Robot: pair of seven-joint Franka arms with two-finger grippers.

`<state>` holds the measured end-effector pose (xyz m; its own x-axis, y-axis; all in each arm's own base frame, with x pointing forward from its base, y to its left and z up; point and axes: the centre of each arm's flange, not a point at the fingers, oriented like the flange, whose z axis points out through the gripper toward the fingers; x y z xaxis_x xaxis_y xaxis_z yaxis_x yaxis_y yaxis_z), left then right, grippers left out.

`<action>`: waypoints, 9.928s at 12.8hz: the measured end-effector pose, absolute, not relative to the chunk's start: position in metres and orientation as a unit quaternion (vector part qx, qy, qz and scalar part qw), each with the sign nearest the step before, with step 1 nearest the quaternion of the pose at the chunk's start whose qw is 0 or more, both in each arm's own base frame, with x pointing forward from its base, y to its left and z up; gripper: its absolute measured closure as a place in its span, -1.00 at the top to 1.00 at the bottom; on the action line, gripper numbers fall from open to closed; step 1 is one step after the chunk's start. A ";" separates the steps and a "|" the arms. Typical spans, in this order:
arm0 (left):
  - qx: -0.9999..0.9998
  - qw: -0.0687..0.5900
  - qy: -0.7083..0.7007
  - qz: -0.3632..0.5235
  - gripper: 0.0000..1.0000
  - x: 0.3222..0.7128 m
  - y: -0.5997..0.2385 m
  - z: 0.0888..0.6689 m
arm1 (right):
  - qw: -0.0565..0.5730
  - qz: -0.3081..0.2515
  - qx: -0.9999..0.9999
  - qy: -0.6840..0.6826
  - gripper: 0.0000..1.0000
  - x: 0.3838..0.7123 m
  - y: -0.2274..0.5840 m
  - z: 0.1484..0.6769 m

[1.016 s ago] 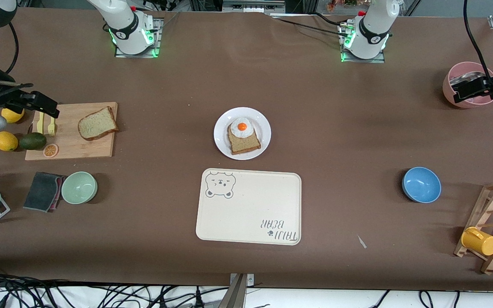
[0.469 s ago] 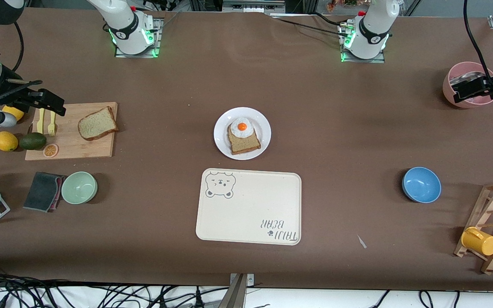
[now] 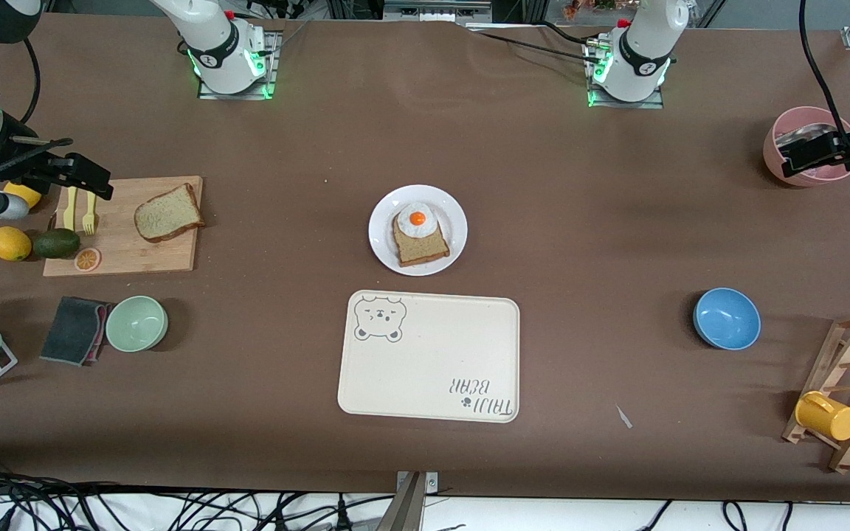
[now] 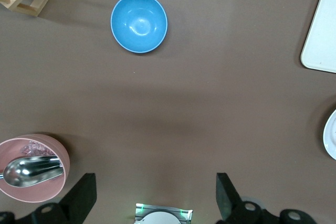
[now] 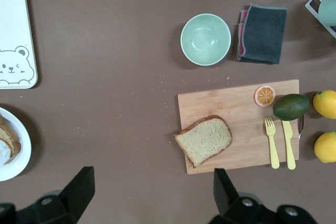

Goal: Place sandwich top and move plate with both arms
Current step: 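Move the right gripper toward the bread slice on the cutting board, then lower the right gripper and grasp the bread slice's crust edge, then lift the bread slice with the right gripper and carry it over the plate, then lower the bread onto the egg slice and open the right gripper, then withdraw the right gripper while the left gripper reaches toward the plate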

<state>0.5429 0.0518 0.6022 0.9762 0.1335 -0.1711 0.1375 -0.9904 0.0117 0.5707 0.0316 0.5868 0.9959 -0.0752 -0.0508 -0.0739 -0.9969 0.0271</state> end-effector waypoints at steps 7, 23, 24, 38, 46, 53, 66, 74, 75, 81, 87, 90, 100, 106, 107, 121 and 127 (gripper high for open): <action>0.994 0.012 0.068 -0.086 1.00 0.543 0.052 0.602 | 0.013 -0.029 0.999 -0.035 1.00 0.572 0.034 0.584; 0.994 0.012 0.068 -0.085 1.00 0.542 0.052 0.603 | 0.085 -0.057 0.995 -0.009 1.00 0.548 0.039 0.363; 0.994 0.012 0.068 -0.085 1.00 0.542 0.052 0.603 | 0.104 -0.064 0.992 -0.008 0.99 0.540 0.040 0.339; 0.994 0.019 0.067 -0.085 1.00 0.542 0.050 0.603 | 0.188 -0.120 0.975 0.023 0.75 0.504 0.076 0.191; 0.994 0.019 0.064 -0.084 1.00 0.542 0.048 0.604 | 0.214 -0.132 0.968 0.021 0.56 0.489 0.071 0.177; 0.996 0.017 0.039 -0.084 1.00 0.543 0.023 0.605 | 0.224 -0.140 0.964 0.015 0.02 0.488 0.065 0.172; 0.997 0.016 0.021 -0.073 1.00 0.545 0.007 0.608 | 0.240 -0.160 0.957 -0.001 -0.75 0.526 0.144 0.266; 0.997 0.016 0.022 -0.073 1.00 0.545 0.009 0.608 | 0.110 -0.100 0.988 -0.051 -0.75 0.521 0.318 0.349; 0.997 0.016 0.022 -0.073 1.00 0.545 0.009 0.608 | 0.098 -0.093 0.988 -0.071 -0.75 0.519 0.344 0.353; 0.997 0.016 0.023 -0.076 1.00 0.545 0.010 0.605 | 0.036 -0.058 0.988 -0.136 -0.75 0.497 0.492 0.335; 0.996 0.016 0.024 -0.084 1.00 0.544 0.010 0.598 | -0.008 -0.035 0.989 -0.143 -0.75 0.486 0.533 0.312; 0.996 0.016 0.024 -0.086 1.00 0.544 0.011 0.595 | -0.010 -0.035 0.988 -0.149 -0.75 0.481 0.541 0.309; 0.996 0.016 0.024 -0.089 1.00 0.543 0.011 0.594 | -0.017 -0.009 0.984 -0.179 1.00 0.519 0.519 0.329; 0.997 0.016 0.024 -0.075 1.00 0.549 0.010 0.578 | 0.033 -0.009 0.991 -0.127 1.00 0.572 0.416 0.414; 0.997 0.016 0.024 -0.067 1.00 0.551 0.009 0.571 | 0.040 -0.007 0.992 -0.122 1.00 0.580 0.392 0.428; 1.000 0.014 -0.018 0.011 1.00 0.538 -0.044 0.396 | 0.018 -0.051 0.997 -0.062 1.00 0.607 0.065 0.537; 0.998 0.069 -0.002 0.001 1.00 0.542 -0.088 0.327 | -0.013 -0.040 0.996 -0.078 1.00 0.569 0.031 0.569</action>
